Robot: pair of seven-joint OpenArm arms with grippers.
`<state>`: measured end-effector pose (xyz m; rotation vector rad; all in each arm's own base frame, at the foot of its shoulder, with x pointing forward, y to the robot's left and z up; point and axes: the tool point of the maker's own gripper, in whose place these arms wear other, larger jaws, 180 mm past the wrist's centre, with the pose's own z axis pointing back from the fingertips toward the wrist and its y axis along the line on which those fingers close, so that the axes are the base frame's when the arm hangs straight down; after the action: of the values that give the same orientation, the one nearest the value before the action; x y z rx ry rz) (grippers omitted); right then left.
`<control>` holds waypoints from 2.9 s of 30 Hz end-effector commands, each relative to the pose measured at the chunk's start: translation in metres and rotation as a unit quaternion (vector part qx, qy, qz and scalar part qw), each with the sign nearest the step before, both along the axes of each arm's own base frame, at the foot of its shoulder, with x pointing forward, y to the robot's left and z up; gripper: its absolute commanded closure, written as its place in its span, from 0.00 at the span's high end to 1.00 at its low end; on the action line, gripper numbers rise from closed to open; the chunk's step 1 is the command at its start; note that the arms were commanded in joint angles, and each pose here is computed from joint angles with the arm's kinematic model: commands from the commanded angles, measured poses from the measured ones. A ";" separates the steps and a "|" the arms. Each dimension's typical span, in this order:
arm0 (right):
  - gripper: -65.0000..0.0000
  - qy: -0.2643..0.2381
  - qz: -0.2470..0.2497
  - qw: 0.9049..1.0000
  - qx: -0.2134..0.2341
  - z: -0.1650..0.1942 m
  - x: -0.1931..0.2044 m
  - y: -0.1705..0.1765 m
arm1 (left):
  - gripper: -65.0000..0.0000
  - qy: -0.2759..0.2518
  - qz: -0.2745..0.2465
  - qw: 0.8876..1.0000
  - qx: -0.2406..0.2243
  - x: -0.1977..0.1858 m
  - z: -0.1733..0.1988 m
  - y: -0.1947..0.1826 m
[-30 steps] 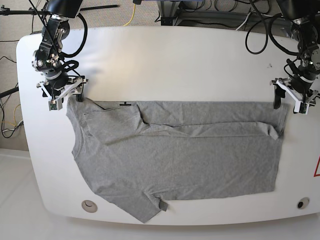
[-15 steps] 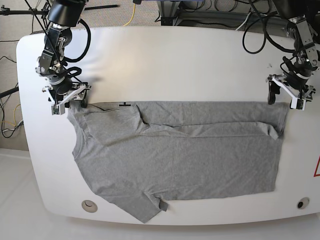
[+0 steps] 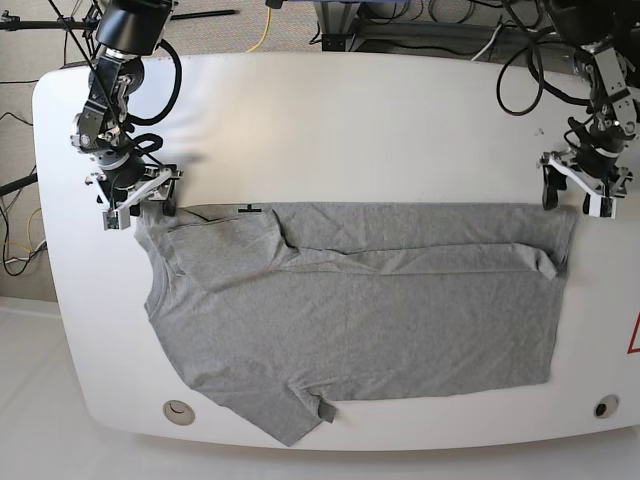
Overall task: Fold the T-shirt properly
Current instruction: 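Open both grippers and lift them off the folded strip, then lower both grippers and pinch the folded shirt edge again, then drag the grey shirt by its folded edge toward the robot with both grippers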
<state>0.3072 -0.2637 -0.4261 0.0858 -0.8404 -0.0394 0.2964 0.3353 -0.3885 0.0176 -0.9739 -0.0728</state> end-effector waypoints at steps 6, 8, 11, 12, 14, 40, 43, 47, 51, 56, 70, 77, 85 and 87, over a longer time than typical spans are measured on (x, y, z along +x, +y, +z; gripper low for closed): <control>0.61 0.002 -0.001 1.000 -0.003 0.004 0.003 -0.003 | 0.70 -0.015 0.001 1.000 0.012 0.010 0.015 0.009; 0.60 -0.001 -0.001 1.000 -0.002 0.005 0.003 -0.002 | 0.70 -0.016 0.000 1.000 0.014 0.012 0.017 0.009; 0.57 -0.001 0.001 1.000 -0.001 0.005 0.004 -0.001 | 0.69 -0.015 -0.002 1.000 0.014 0.012 0.017 0.007; 0.56 -0.001 0.001 1.000 -0.001 0.005 0.004 0.000 | 0.69 -0.015 -0.003 1.000 0.014 0.013 0.017 0.006; 0.40 -0.004 0.003 1.000 0.003 0.004 0.003 0.002 | 0.68 -0.011 0.000 1.000 0.014 0.008 0.014 0.006; 0.00 -0.017 0.011 1.000 0.003 0.008 0.006 0.004 | 0.37 0.025 0.035 0.999 -0.017 0.014 -0.012 0.018; 0.00 -0.017 0.012 1.000 0.001 0.009 0.006 0.003 | 0.21 0.027 0.035 0.999 -0.017 0.013 -0.014 0.017; 0.00 -0.019 0.011 1.000 0.000 0.010 0.007 0.003 | 0.02 0.025 0.033 0.999 -0.014 0.011 -0.016 0.015; 0.00 -0.018 0.012 1.000 0.000 0.009 0.007 0.002 | 0.00 0.022 0.028 0.999 -0.013 0.012 -0.015 0.012; 0.00 -0.017 0.011 1.000 0.001 0.009 0.007 0.004 | 0.00 0.023 0.023 0.999 -0.015 0.015 -0.015 0.009; 0.00 -0.001 0.012 1.000 0.003 0.001 -0.003 0.005 | 0.00 0.023 0.029 0.999 -0.010 0.007 -0.016 0.015; 0.00 0.009 0.024 1.000 -0.014 0.006 -0.020 0.007 | 0.00 0.048 0.026 0.999 -0.003 -0.015 -0.026 0.015; 0.00 0.025 0.038 0.999 -0.029 0.008 -0.055 0.017 | 0.00 0.086 0.006 0.996 0.027 -0.060 -0.030 0.011; 0.00 0.032 0.041 0.998 -0.030 0.008 -0.069 0.022 | 0.00 0.104 -0.010 0.994 0.037 -0.079 -0.033 0.005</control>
<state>0.2432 -0.2439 -0.4283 0.0742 -0.7551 0.0402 0.2369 0.3398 -0.4177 0.0521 -0.8272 -0.0826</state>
